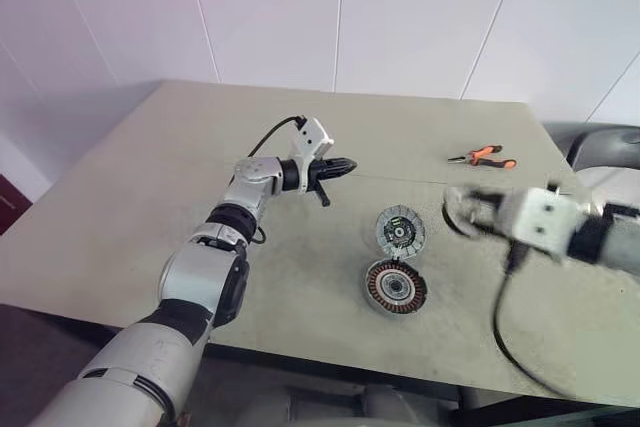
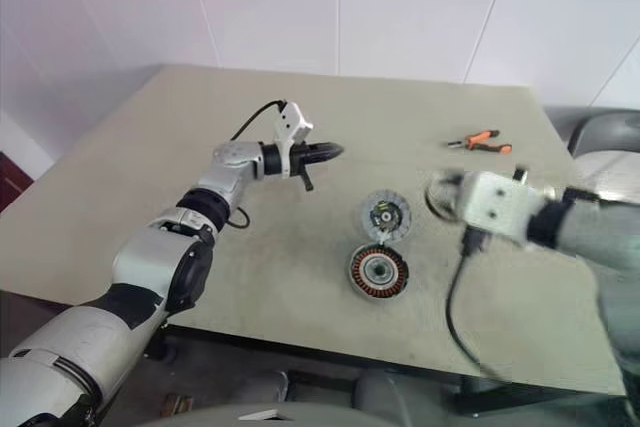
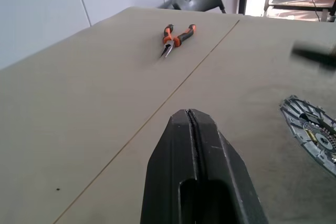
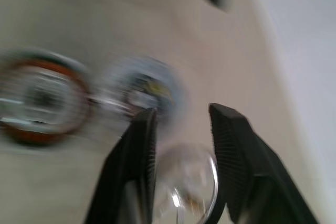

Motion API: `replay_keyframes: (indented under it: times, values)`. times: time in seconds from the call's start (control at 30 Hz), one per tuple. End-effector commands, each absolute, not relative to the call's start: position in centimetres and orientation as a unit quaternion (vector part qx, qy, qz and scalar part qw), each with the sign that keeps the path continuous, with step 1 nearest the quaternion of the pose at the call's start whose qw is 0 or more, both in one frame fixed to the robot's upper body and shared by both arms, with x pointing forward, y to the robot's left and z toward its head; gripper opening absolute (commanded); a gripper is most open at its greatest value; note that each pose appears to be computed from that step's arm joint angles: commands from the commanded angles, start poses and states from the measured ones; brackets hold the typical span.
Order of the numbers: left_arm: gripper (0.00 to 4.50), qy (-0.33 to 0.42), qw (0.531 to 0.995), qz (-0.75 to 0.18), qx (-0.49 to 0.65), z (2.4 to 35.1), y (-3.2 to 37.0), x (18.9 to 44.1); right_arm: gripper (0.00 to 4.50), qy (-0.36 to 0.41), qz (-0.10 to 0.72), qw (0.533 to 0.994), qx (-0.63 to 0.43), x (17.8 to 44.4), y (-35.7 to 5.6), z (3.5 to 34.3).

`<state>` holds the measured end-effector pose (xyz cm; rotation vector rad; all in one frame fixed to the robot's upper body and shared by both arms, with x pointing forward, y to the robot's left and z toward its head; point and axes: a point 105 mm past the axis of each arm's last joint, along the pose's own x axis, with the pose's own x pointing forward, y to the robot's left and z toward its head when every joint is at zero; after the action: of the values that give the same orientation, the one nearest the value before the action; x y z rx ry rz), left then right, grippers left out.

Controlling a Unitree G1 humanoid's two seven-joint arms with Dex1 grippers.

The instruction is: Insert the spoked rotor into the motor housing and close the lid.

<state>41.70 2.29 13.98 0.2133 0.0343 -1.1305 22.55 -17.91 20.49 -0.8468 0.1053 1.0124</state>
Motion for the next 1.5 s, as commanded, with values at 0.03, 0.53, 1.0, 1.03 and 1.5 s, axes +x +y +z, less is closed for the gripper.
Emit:
replay_keyframes:
  times: [0.03, 0.53, 1.0, 1.03, 1.5]
  values:
    - [0.0, -0.008, 0.836, -0.538, 0.106, 15.1, 1.9, 41.7, 1.92, -0.056, 0.428, 0.826, -0.362, 23.3, -18.0, 27.1]
    - [0.0, 0.006, 0.876, -0.481, 0.031, 9.4, 5.7, 39.7, 1.92, 0.066, 0.357, 0.88, -0.305, 31.7, -21.3, 17.6]
    - [0.0, 0.017, 0.905, -0.426, 0.018, 7.6, 7.8, 37.0, 1.92, 0.157, 0.388, 0.856, -0.302, 33.9, -23.9, 18.5]
    - [0.0, 0.015, 0.905, -0.424, 0.016, 7.8, 7.8, 36.9, 1.92, 0.171, 0.396, 0.851, -0.299, 33.6, -24.1, 18.3]
    - [0.0, 0.02, 0.912, -0.41, 0.016, 7.5, 7.9, 36.4, 1.92, 0.314, 0.381, 0.788, -0.368, 32.6, -27.4, 13.8]
